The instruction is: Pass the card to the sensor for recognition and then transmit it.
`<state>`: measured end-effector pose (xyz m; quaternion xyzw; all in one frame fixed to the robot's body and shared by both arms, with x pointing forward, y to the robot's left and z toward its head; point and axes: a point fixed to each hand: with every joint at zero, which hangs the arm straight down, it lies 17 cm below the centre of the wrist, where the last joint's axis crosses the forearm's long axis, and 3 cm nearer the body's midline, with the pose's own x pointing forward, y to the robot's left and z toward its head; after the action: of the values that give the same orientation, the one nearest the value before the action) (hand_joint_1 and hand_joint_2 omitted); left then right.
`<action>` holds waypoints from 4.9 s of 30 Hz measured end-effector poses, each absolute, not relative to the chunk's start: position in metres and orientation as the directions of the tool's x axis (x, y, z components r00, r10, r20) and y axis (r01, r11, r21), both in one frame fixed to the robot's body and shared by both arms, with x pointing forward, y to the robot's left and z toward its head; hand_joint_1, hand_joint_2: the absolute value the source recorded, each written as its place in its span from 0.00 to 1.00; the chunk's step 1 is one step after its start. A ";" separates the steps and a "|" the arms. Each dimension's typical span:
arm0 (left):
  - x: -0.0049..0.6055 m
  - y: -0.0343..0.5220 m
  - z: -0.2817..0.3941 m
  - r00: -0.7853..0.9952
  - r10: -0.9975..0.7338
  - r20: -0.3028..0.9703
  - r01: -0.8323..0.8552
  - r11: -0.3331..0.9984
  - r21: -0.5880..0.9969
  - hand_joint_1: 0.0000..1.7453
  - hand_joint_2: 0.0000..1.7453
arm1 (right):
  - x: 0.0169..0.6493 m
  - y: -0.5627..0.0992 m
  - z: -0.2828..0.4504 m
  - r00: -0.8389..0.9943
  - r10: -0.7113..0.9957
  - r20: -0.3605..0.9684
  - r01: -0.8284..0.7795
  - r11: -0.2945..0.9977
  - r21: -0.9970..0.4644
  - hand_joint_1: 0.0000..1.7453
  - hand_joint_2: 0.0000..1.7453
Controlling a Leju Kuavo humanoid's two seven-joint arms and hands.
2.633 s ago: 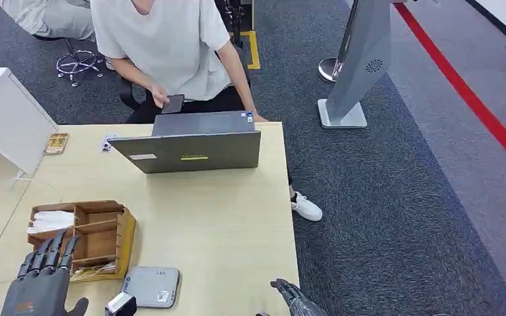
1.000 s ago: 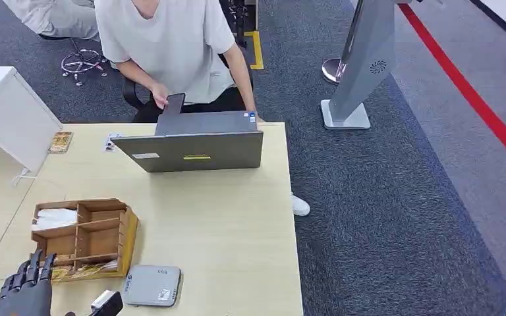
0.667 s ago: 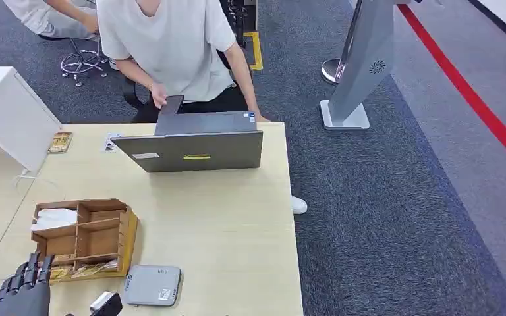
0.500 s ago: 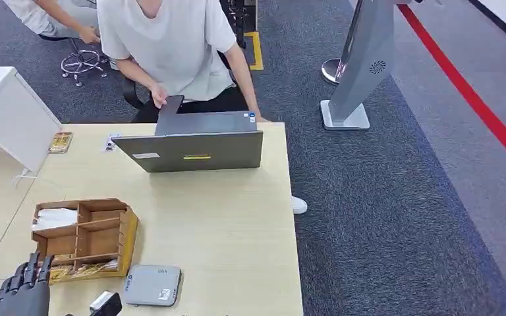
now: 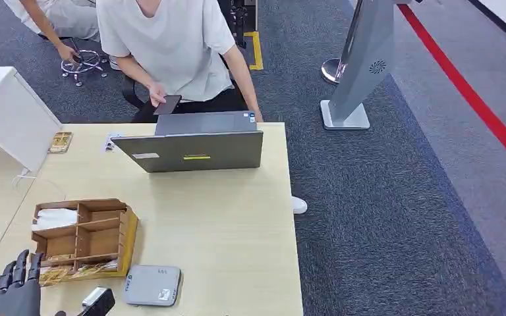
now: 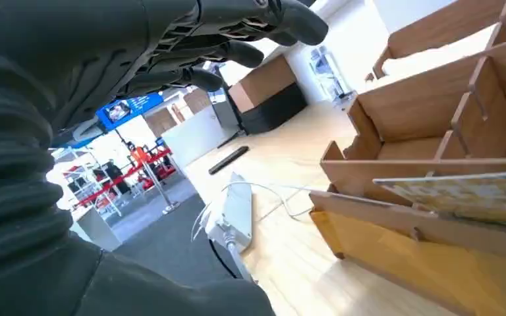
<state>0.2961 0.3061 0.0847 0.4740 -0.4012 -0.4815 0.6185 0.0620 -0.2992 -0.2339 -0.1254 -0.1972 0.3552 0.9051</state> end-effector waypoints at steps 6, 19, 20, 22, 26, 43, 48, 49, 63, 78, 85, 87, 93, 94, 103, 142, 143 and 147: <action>0.301 0.307 0.086 0.212 -0.976 0.040 0.194 0.082 0.977 0.00 1.00 | 0.062 -0.298 -0.234 0.670 0.692 0.269 -0.594 0.717 -0.364 0.00 1.00; 0.305 0.310 0.087 0.213 -0.977 0.034 0.183 0.074 0.980 0.00 1.00 | 0.061 -0.298 -0.234 0.670 0.691 0.269 -0.595 0.718 -0.360 0.00 1.00; 0.306 0.310 0.088 0.212 -0.977 0.034 0.177 0.073 0.981 0.00 1.00 | 0.061 -0.297 -0.234 0.670 0.692 0.270 -0.596 0.718 -0.361 0.00 1.00; 0.310 0.310 0.089 0.211 -0.977 0.033 0.165 0.069 0.984 0.00 1.00 | 0.062 -0.297 -0.234 0.668 0.692 0.272 -0.596 0.717 -0.361 0.00 1.00; 0.316 0.310 0.091 0.204 -0.978 0.034 0.151 0.066 0.986 0.00 1.00 | 0.063 -0.296 -0.234 0.663 0.694 0.280 -0.596 0.716 -0.362 0.00 1.00; 0.337 0.291 0.082 0.124 -0.992 0.023 0.125 0.038 0.991 0.00 1.00 | 0.065 -0.288 -0.236 0.652 0.700 0.292 -0.604 0.712 -0.359 0.00 1.00; 0.337 0.287 0.071 0.109 -0.994 0.018 0.148 0.034 0.988 0.00 1.00 | 0.066 -0.285 -0.237 0.647 0.703 0.296 -0.609 0.710 -0.355 0.00 1.00; 0.337 0.286 0.070 0.106 -0.994 0.017 0.152 0.033 0.988 0.00 1.00 | 0.066 -0.284 -0.237 0.646 0.703 0.297 -0.610 0.709 -0.353 0.00 1.00; 0.340 0.277 0.058 0.087 -0.996 0.015 0.179 0.030 0.983 0.00 1.00 | 0.073 -0.278 -0.239 0.630 0.712 0.310 -0.618 0.702 -0.355 0.00 1.00; 0.339 0.262 0.044 0.030 -0.999 0.023 0.211 0.029 0.977 1.00 1.00 | 0.078 -0.274 -0.242 0.624 0.712 0.322 -0.619 0.702 -0.352 0.00 1.00; 0.339 0.252 0.041 -0.012 -0.999 0.041 0.217 0.037 0.975 1.00 1.00 | 0.081 -0.272 -0.243 0.622 0.711 0.328 -0.620 0.703 -0.348 0.00 1.00; 0.339 0.251 0.040 -0.014 -0.999 0.042 0.219 0.038 0.975 1.00 1.00 | 0.081 -0.272 -0.243 0.622 0.711 0.328 -0.620 0.703 -0.347 0.00 1.00; 0.339 0.251 0.040 -0.008 -0.999 0.046 0.221 0.043 0.974 1.00 1.00 | 0.083 -0.271 -0.243 0.621 0.711 0.330 -0.620 0.703 -0.347 0.00 1.00; 0.339 0.251 0.040 -0.008 -0.999 0.047 0.221 0.044 0.974 1.00 1.00 | 0.083 -0.272 -0.243 0.622 0.711 0.329 -0.620 0.703 -0.347 0.00 1.00; 0.339 0.249 0.042 -0.013 -0.998 0.056 0.210 0.052 0.976 1.00 1.00 | 0.083 -0.271 -0.244 0.622 0.711 0.328 -0.619 0.703 -0.351 0.00 1.00; 0.493 0.310 0.340 0.096 -0.985 -0.143 -0.371 -0.169 0.913 1.00 1.00 | 0.081 -0.269 -0.252 0.618 0.714 0.330 -0.631 0.701 -0.333 0.00 1.00; 0.497 0.307 0.345 0.094 -0.984 -0.152 -0.375 -0.177 0.910 1.00 1.00 | 0.081 -0.268 -0.253 0.619 0.713 0.330 -0.632 0.701 -0.331 0.00 1.00; 0.504 0.298 0.358 0.085 -0.981 -0.172 -0.390 -0.192 0.901 1.00 1.00 | 0.079 -0.268 -0.254 0.622 0.711 0.328 -0.633 0.703 -0.324 0.00 1.00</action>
<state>0.5041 0.2982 0.3583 0.6473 -0.5297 -0.4205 0.3516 0.0785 -0.2684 -0.2543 -0.0886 -0.2200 0.3749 0.8962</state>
